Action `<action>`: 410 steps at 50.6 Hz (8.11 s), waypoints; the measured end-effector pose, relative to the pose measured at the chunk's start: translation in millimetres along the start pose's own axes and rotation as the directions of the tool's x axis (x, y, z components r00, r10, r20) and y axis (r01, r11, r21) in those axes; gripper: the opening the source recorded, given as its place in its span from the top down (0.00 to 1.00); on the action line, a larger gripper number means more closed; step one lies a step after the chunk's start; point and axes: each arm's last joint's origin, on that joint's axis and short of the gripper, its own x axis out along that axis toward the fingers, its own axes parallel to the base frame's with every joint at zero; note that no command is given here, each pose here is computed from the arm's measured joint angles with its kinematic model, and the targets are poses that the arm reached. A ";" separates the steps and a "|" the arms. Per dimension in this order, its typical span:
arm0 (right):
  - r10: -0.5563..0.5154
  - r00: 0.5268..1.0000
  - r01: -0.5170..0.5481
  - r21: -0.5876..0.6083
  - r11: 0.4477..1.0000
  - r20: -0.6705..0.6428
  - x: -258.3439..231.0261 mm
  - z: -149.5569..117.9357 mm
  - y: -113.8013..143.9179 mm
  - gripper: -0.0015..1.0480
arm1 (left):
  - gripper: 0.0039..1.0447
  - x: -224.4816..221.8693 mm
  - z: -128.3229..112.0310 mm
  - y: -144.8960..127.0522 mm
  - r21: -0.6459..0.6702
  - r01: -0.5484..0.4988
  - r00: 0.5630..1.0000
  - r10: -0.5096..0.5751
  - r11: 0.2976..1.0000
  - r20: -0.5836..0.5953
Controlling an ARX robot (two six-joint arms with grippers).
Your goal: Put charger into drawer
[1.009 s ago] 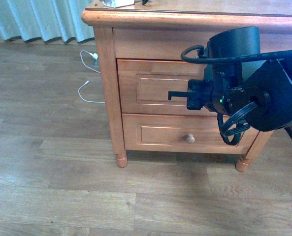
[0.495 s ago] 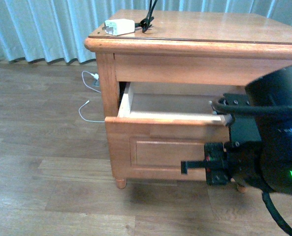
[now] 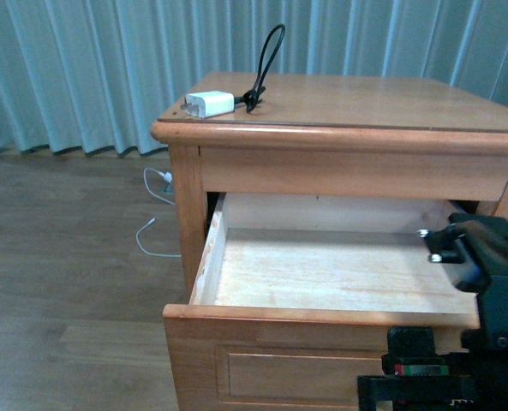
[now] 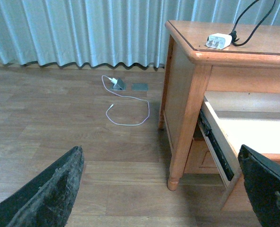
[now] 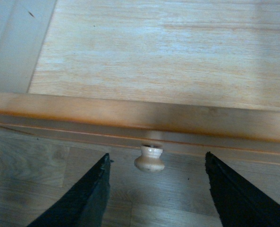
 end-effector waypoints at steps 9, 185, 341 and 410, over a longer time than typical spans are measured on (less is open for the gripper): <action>0.019 0.999 -0.021 0.045 0.999 0.045 -50.5 5.6 -16.8 0.12 | 0.05 0.0 0.0 0.0 0.000 0.000 1.000 0.000 1.000 0.000; -0.122 0.729 0.200 -0.039 0.979 0.674 -159.2 -41.6 -73.5 0.08 | 0.62 350.3 61.1 -173.5 0.177 0.109 0.946 -0.047 0.978 -0.320; -0.122 0.728 0.200 -0.039 0.979 0.674 -159.3 -41.6 -73.5 0.08 | 0.96 0.1 15.5 0.1 -0.001 -0.003 1.000 0.003 1.000 -0.001; 0.017 0.998 -0.011 -0.112 0.994 0.053 -109.2 -27.1 -59.7 0.08 | 0.19 -0.6 -9.3 0.3 0.000 -0.002 1.000 0.002 1.000 0.013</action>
